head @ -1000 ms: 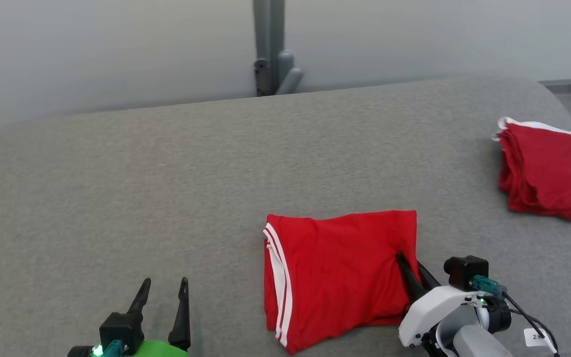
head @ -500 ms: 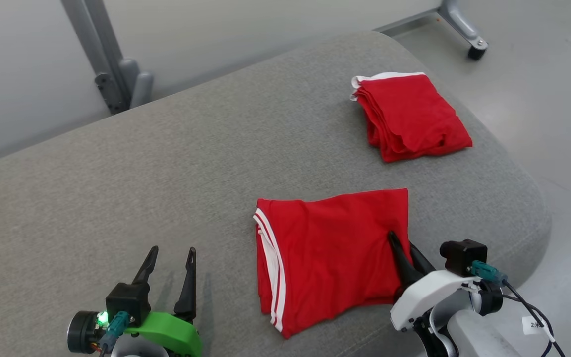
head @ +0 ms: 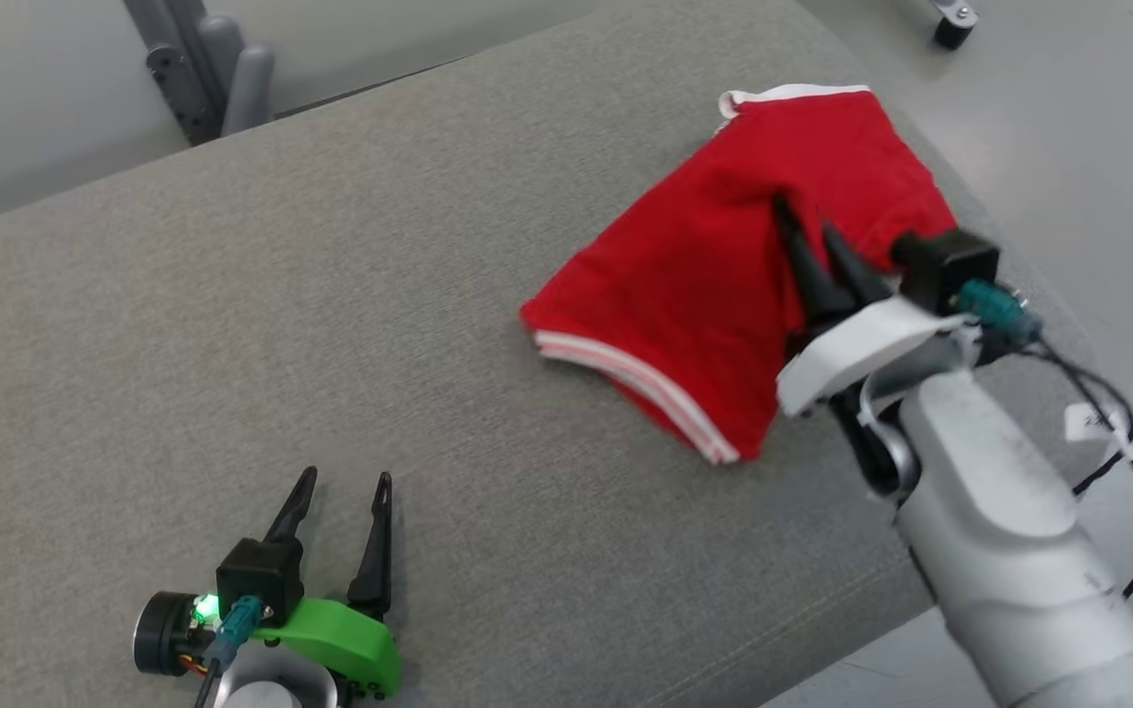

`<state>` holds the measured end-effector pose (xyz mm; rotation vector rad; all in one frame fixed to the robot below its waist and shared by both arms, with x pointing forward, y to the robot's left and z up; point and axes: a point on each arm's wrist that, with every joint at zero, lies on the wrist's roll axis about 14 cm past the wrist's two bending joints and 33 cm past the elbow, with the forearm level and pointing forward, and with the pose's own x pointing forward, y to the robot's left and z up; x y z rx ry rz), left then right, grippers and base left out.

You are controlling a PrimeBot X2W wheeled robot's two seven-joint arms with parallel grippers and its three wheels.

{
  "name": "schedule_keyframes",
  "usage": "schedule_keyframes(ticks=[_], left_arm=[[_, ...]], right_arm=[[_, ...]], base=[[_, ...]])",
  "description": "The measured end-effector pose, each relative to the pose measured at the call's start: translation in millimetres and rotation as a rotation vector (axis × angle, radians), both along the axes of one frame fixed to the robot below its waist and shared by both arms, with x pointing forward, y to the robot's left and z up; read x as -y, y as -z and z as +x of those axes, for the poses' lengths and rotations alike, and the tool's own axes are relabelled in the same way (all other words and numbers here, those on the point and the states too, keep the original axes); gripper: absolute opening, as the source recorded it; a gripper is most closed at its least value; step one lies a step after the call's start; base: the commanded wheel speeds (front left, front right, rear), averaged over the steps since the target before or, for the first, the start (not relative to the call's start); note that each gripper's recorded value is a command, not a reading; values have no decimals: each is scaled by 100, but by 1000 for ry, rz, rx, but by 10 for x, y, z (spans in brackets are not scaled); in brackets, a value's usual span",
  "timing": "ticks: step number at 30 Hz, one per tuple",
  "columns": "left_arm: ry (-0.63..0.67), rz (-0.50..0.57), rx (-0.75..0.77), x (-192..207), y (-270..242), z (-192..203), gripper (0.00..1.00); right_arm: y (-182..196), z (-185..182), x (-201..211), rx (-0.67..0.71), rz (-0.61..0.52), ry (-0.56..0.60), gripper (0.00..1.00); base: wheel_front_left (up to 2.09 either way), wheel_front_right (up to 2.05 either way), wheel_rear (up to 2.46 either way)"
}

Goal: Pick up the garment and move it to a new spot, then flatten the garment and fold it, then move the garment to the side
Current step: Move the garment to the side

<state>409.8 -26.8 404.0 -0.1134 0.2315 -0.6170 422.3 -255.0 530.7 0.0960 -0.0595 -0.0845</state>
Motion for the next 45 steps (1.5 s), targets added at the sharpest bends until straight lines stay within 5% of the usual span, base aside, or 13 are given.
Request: schedule_keyframes(ticks=[5,14,15,16,17,24,32,45], left_arm=[[-56,17,-17,-225,82,27,100],[-163,38,-39,-615,176,61,100],[-171,44,-43,-650,196,59,100],[-179,52,-45,-685,217,63,100],[-186,55,-48,-714,235,72,100],[-235,78,-56,-903,301,112,100],[-297,62,-25,-1048,144,123,100],[-429,52,-3,-1432,-52,-122,100]], right_arm=[[-289,312,385,33,-131,47,0],[-165,519,1113,-100,-312,152,0],[-163,552,1160,-110,-329,159,32],[-161,589,1195,-118,-348,164,95],[-151,617,1239,-127,-362,175,100],[-25,694,1405,-156,-375,249,100],[271,613,751,-143,-325,127,100],[792,39,-159,-180,-87,-17,100]], base=[[0,0,0],[0,0,0],[0,0,0],[0,0,0],[0,0,0],[0,0,0],[0,0,0],[0,0,0]])
